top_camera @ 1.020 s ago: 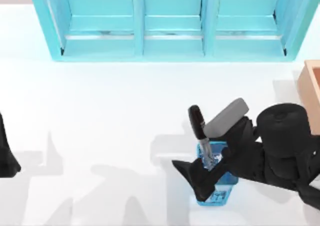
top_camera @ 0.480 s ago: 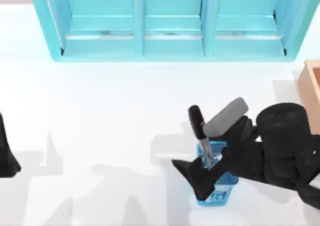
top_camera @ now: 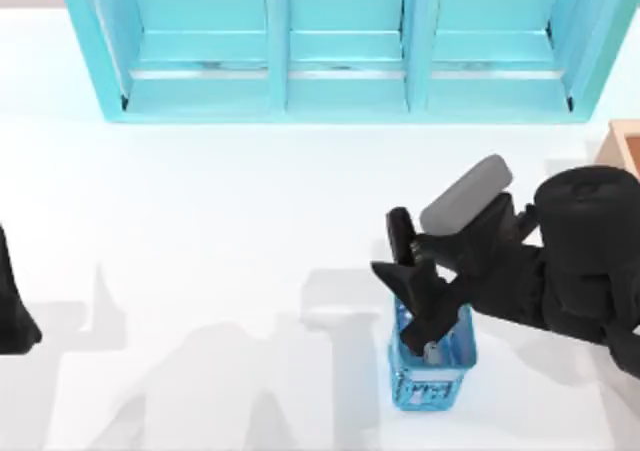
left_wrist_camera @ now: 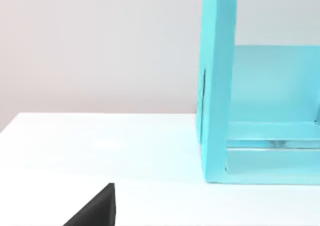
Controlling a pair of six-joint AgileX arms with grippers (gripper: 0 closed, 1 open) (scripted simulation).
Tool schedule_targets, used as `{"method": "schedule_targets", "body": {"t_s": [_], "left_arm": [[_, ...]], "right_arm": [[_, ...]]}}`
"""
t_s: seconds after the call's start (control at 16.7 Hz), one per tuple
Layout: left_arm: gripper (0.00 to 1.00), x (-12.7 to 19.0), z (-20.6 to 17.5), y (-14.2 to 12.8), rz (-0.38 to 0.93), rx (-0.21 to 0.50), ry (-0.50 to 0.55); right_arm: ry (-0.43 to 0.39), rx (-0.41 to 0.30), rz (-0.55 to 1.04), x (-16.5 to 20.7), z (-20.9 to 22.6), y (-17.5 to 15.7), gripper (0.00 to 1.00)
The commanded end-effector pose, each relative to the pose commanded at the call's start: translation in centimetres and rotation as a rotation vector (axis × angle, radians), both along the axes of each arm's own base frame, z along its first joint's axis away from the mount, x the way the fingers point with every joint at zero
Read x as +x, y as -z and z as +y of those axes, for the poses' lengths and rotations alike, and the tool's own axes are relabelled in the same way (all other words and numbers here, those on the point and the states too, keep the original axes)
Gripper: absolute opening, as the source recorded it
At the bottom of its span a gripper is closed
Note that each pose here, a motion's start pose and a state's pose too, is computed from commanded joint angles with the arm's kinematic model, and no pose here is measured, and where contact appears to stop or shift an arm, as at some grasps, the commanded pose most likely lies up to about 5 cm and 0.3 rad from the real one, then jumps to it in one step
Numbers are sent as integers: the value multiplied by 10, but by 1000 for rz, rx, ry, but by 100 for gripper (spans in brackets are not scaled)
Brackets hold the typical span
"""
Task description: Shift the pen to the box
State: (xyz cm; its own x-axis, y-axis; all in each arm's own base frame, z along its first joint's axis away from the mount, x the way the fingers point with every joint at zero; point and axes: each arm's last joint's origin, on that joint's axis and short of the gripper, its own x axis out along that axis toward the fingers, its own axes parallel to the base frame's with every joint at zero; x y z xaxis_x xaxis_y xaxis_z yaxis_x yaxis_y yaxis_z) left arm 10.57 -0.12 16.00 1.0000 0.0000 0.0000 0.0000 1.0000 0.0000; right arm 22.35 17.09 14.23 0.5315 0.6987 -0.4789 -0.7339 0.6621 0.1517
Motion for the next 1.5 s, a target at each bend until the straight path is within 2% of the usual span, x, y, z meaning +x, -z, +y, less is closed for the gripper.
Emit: {"method": "schedule_targets", "body": {"t_s": [0.3, 0.54, 0.72, 1.02, 1.38, 1.5], "left_arm": [[100, 0, 0, 0, 0, 0, 0], [100, 0, 0, 0, 0, 0, 0], [100, 0, 0, 0, 0, 0, 0], [100, 0, 0, 0, 0, 0, 0], [100, 0, 0, 0, 0, 0, 0], [100, 0, 0, 0, 0, 0, 0]], "right_arm": [[-34, -25, -39, 21, -37, -42, 0], [-74, -91, 162, 11, -66, -46, 0], [-46, -69, 239, 2, -101, -66, 0], [-5, -20, 93, -17, -141, -121, 0], [-9, -18, 81, -18, -141, -124, 0], [16, -45, 106, -12, -143, -127, 0]]}}
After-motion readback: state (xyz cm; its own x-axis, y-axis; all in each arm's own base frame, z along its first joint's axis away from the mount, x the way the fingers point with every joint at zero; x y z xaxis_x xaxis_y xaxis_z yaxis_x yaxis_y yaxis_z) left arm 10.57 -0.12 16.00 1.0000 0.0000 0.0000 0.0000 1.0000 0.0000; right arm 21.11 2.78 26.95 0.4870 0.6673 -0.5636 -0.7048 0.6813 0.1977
